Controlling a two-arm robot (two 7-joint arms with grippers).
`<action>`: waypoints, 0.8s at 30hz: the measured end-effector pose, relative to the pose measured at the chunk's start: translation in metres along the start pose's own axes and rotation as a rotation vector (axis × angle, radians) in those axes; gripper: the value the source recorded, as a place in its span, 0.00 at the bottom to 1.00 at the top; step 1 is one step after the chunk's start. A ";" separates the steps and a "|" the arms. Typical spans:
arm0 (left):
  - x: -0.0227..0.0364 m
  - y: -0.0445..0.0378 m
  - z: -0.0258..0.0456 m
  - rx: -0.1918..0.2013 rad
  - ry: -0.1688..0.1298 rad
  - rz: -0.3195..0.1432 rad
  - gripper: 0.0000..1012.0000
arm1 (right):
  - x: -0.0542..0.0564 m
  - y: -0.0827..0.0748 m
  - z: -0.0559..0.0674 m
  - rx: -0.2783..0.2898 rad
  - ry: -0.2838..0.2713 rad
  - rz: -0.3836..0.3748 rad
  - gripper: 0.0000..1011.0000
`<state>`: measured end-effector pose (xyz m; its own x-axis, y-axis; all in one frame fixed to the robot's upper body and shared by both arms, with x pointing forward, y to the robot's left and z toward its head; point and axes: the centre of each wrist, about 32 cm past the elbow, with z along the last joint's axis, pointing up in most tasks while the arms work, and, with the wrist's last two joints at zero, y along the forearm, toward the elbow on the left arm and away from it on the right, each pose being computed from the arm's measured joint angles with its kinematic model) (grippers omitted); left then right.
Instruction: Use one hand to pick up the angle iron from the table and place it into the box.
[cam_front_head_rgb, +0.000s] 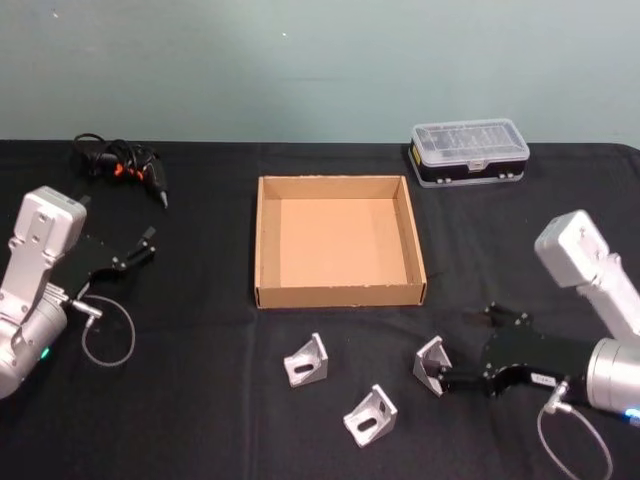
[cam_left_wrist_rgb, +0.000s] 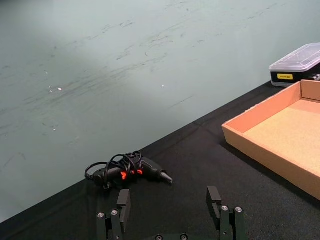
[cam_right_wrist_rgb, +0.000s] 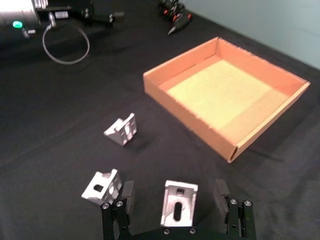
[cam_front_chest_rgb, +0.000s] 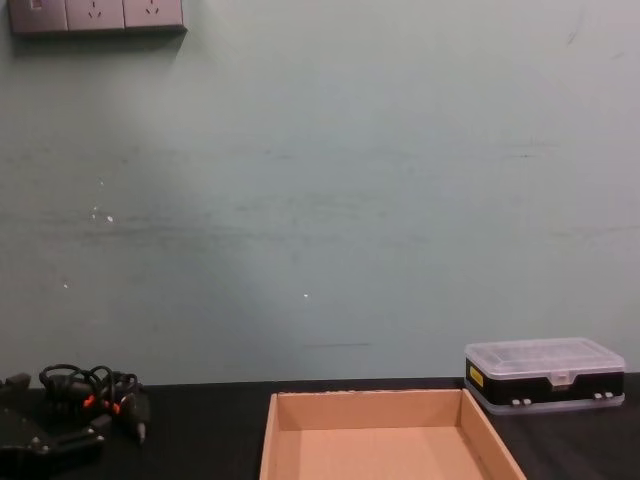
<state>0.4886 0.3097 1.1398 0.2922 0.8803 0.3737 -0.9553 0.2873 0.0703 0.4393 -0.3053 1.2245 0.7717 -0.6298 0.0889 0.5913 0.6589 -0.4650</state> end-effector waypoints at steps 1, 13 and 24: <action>0.0000 0.0000 0.0000 0.000 0.000 0.000 0.99 | -0.001 0.002 -0.002 -0.011 0.000 0.006 0.99; 0.0000 0.0000 0.0000 0.000 0.000 0.000 0.99 | 0.000 0.014 -0.013 -0.057 0.015 0.001 0.99; 0.0000 0.0000 0.0000 0.000 0.000 0.000 0.99 | 0.002 0.030 -0.021 -0.053 0.055 -0.023 0.99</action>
<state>0.4886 0.3097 1.1398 0.2923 0.8803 0.3737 -0.9552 0.2874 0.0703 0.4537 -0.2960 1.1923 0.7429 -0.6673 0.0526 0.5948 0.6221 -0.5091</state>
